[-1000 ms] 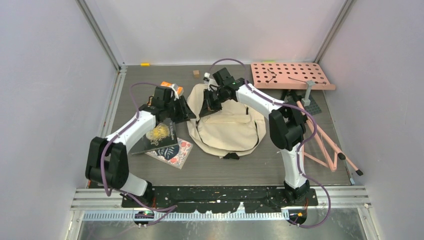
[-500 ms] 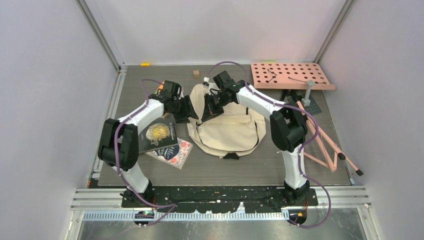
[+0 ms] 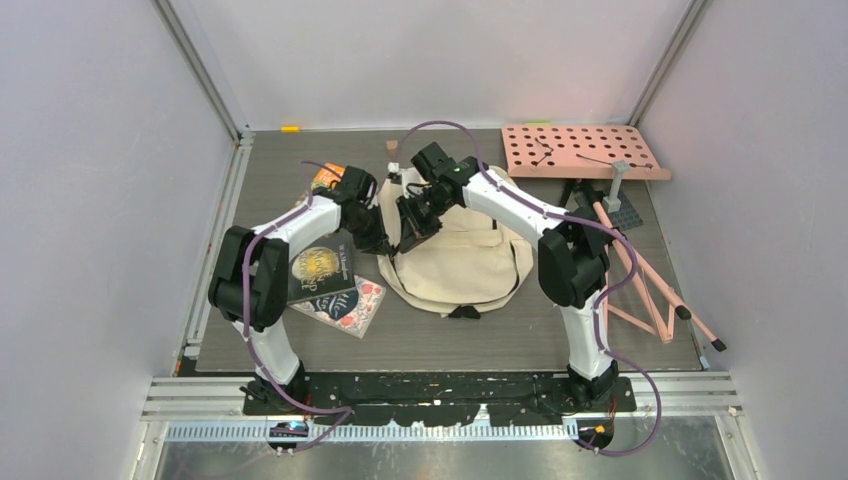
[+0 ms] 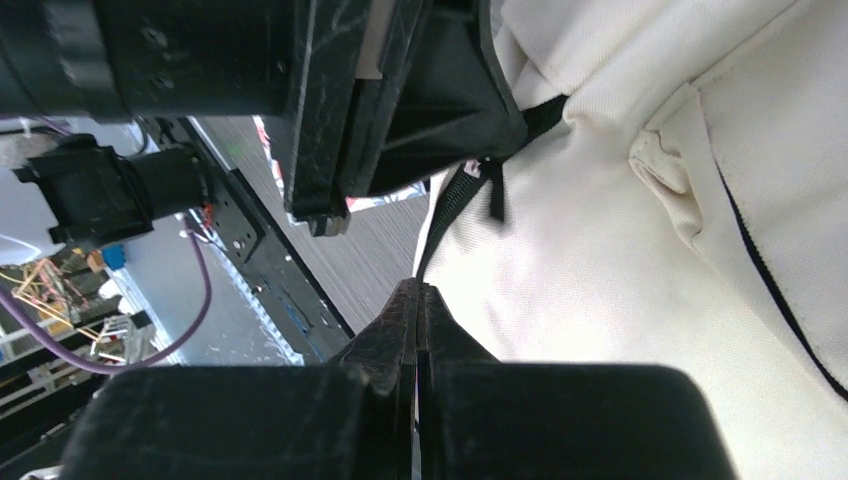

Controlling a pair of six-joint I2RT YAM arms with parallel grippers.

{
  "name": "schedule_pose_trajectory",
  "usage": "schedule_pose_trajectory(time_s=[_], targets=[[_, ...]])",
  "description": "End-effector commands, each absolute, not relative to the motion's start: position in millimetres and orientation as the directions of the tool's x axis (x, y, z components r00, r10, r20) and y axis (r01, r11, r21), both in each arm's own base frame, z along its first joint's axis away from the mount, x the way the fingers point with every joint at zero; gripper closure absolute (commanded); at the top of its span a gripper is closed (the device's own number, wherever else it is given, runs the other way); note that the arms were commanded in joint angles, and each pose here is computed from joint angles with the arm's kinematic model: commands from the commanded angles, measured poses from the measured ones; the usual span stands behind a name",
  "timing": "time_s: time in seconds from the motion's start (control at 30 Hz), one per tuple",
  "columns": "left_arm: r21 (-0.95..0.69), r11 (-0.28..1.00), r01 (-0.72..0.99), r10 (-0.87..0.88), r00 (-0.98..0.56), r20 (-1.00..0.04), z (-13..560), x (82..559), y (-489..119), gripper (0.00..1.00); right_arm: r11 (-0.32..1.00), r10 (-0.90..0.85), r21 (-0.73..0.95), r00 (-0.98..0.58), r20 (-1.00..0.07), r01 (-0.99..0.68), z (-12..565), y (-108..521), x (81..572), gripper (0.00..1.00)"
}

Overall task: Pack the student bag
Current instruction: Unzip the student bag at the center of the board.

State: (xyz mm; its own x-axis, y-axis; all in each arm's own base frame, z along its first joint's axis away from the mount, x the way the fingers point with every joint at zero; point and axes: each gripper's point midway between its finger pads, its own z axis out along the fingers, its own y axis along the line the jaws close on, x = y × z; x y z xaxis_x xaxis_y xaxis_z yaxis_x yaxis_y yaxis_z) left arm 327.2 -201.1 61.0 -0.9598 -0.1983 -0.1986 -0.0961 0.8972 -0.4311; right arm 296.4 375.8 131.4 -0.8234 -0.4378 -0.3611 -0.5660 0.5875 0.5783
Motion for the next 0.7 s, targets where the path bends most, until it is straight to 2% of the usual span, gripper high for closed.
schedule_pose_trajectory(time_s=[0.0, 0.17, 0.2, 0.23, 0.27, 0.43, 0.57, 0.67], targets=[[-0.45, 0.89, -0.075, -0.199, -0.951, -0.236, 75.9, 339.9, -208.1, 1.0, 0.576, -0.483, 0.517, -0.774, -0.41, -0.633, 148.8, 367.8, 292.5, 0.99], [-0.514, 0.857, -0.048, -0.201, -0.948, -0.246, 80.4, 343.5, -220.0, 1.0, 0.596, -0.469, 0.506, -0.782, -0.41, -0.623, 144.0, 366.4, 293.0, 0.99], [-0.524, 0.851, -0.043, -0.198, -0.95, -0.243, 80.0, 343.0, -222.0, 1.0, 0.599, -0.46, 0.509, -0.785, -0.414, -0.619, 143.9, 367.7, 294.5, 0.96], [-0.532, 0.846, -0.039, -0.195, -0.951, -0.241, 79.1, 342.6, -223.6, 1.0, 0.613, -0.435, 0.509, -0.796, -0.421, -0.604, 142.1, 369.9, 300.2, 0.87], [-0.54, 0.841, -0.036, -0.193, -0.952, -0.238, 78.2, 341.9, -225.1, 1.0, 0.623, -0.417, 0.508, -0.802, -0.428, -0.595, 141.4, 371.7, 305.2, 0.84], [-0.557, 0.83, -0.023, -0.185, -0.954, -0.235, 76.9, 337.7, -227.1, 1.0, 0.725, -0.27, 0.527, -0.887, -0.375, -0.444, 132.6, 360.7, 340.1, 0.59], [-0.56, 0.829, -0.016, -0.179, -0.954, -0.239, 78.1, 335.3, -226.7, 1.0, 0.751, -0.157, 0.577, -0.935, -0.317, -0.322, 127.3, 359.0, 357.7, 0.47], [-0.565, 0.825, -0.006, -0.174, -0.954, -0.244, 80.1, 335.5, -227.5, 1.0, 0.75, -0.141, 0.598, -0.952, -0.271, -0.281, 119.8, 362.6, 356.1, 0.45]])
